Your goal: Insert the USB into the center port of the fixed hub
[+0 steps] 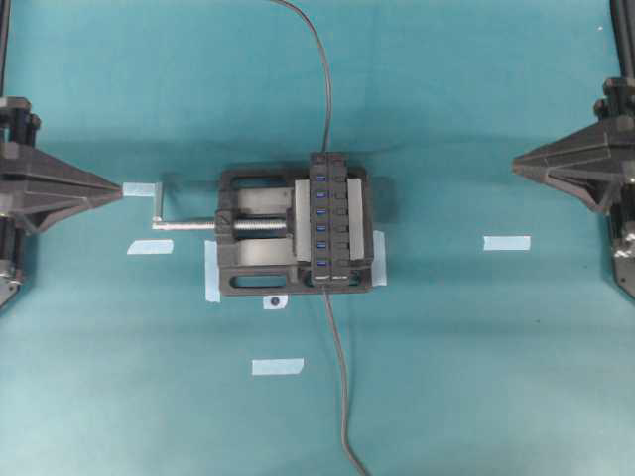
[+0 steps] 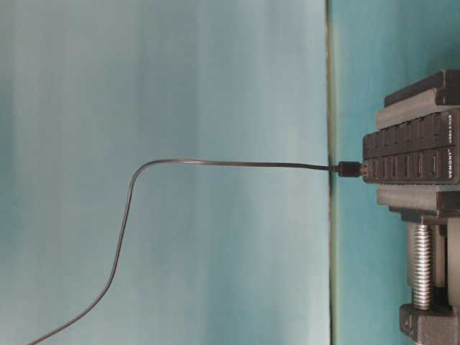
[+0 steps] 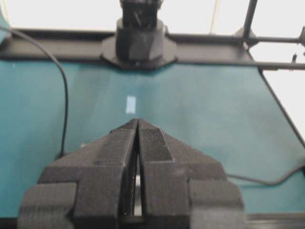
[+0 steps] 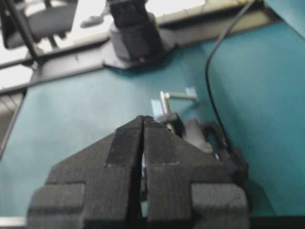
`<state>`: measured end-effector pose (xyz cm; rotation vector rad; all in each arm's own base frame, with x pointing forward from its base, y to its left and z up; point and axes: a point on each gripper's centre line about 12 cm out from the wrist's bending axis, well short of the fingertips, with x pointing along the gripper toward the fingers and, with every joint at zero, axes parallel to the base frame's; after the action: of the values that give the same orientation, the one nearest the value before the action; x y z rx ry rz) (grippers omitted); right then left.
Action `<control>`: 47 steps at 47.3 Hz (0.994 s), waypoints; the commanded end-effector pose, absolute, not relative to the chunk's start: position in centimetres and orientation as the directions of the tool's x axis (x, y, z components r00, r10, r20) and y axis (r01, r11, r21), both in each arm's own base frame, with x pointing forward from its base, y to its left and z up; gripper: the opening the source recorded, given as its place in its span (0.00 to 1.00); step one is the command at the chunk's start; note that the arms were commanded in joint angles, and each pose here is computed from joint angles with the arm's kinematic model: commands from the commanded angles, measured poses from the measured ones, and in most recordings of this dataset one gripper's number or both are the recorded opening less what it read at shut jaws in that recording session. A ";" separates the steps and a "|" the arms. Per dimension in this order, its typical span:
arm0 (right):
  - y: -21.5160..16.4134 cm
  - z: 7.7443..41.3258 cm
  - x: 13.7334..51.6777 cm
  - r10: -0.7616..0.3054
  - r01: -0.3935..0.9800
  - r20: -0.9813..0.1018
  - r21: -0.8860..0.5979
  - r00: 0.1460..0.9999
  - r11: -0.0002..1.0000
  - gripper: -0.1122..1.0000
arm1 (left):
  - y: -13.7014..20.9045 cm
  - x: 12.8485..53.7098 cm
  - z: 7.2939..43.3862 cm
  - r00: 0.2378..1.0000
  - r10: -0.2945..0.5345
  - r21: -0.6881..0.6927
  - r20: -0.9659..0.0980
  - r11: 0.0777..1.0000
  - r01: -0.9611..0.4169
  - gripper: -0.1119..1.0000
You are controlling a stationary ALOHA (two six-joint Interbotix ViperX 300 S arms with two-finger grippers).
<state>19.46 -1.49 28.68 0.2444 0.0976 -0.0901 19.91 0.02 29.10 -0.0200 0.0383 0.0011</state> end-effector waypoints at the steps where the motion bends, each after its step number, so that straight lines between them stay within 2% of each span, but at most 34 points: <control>1: -1.8 29.4 19.9 -0.088 0.122 -0.145 0.248 0.986 0.961 0.12 | 0.0 20.2 29.9 1.000 0.002 -0.020 -0.029 1.000 -0.003 0.11; 15: -2.4 29.0 21.4 -0.105 0.163 -0.261 0.214 0.960 0.963 0.12 | 0.1 20.6 29.9 0.998 0.002 -0.020 -0.066 1.000 -0.004 0.11; 32: -4.2 27.4 24.4 -0.146 0.255 -0.447 0.193 0.883 0.947 0.12 | 0.1 21.2 28.3 0.981 0.003 -0.021 -0.194 1.000 -0.007 0.11; 47: -5.2 25.6 26.8 -0.161 0.273 -0.532 0.138 0.831 0.952 0.12 | 0.1 21.4 27.3 0.961 0.004 -0.020 -0.277 1.000 -0.010 0.11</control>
<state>25.78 -4.86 25.09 0.2252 0.5443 -0.2276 20.95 0.04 26.74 -0.0215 0.2776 0.0051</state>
